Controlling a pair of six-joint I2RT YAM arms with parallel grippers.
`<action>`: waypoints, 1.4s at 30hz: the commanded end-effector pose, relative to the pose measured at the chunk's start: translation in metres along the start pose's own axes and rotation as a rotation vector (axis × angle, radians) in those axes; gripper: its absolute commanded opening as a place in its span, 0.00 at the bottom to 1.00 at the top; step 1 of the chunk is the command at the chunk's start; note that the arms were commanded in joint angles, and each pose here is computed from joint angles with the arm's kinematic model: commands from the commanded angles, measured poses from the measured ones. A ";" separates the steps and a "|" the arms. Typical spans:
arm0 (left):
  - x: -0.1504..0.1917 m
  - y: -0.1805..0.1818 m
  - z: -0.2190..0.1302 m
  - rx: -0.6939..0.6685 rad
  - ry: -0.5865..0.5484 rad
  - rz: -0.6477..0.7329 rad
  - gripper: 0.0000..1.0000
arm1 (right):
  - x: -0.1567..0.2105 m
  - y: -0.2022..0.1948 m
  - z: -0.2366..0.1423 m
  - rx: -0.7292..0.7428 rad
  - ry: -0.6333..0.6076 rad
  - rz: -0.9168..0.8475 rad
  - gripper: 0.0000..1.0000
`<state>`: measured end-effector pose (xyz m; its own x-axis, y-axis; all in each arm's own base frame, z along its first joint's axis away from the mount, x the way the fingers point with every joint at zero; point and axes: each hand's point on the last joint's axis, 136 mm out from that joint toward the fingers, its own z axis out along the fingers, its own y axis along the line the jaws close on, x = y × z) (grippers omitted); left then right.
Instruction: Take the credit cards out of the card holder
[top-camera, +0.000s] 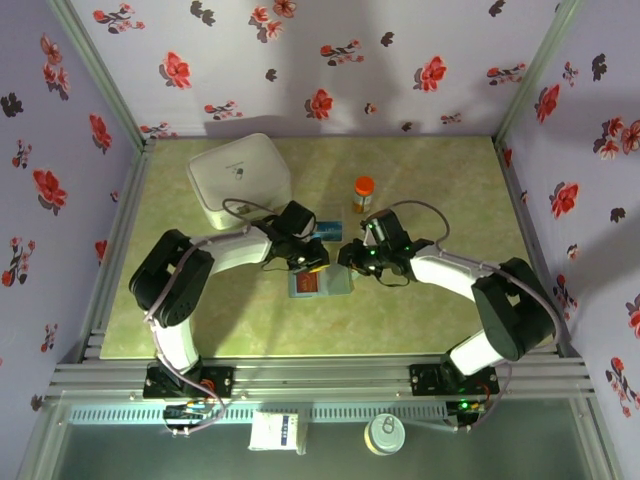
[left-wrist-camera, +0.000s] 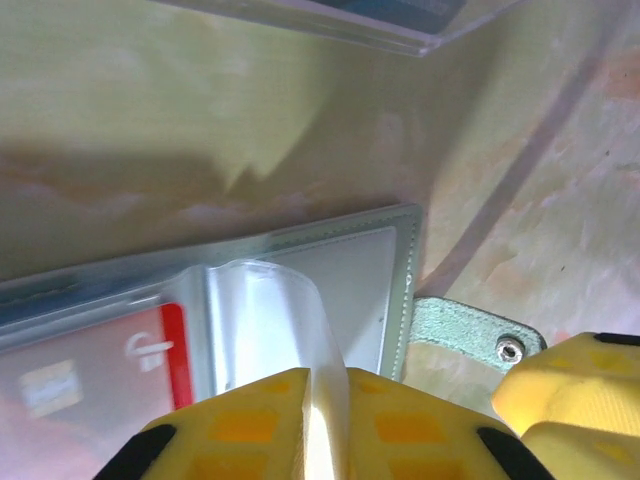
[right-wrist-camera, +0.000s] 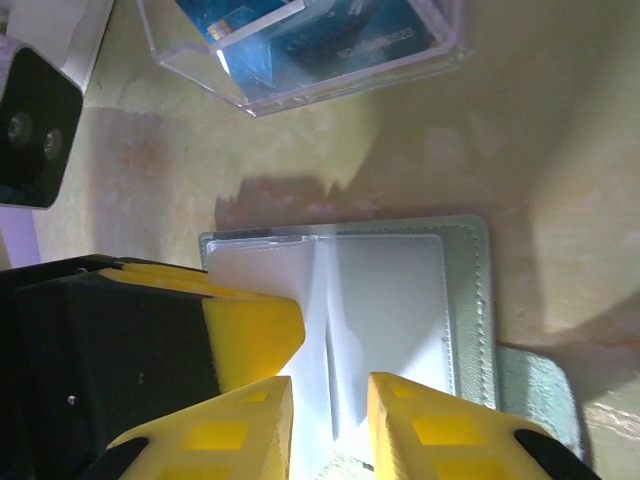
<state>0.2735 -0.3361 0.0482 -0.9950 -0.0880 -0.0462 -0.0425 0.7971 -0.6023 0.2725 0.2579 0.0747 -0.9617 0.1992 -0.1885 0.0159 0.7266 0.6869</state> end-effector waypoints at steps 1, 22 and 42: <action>0.008 -0.007 0.009 -0.005 0.050 0.013 0.19 | 0.002 -0.012 -0.007 0.040 -0.018 0.011 0.28; -0.001 -0.028 0.005 0.035 0.033 0.066 0.35 | 0.001 -0.002 -0.024 0.041 -0.021 -0.010 0.32; 0.005 0.044 -0.042 0.055 -0.088 -0.052 0.33 | 0.038 0.037 0.042 0.088 0.171 -0.094 0.30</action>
<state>0.2579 -0.2814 0.0443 -0.9856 -0.1607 -0.0518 -0.0941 0.7776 -0.6217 0.2498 0.3128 0.0639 -0.9900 0.0373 -0.1358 -0.0547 0.7867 0.6149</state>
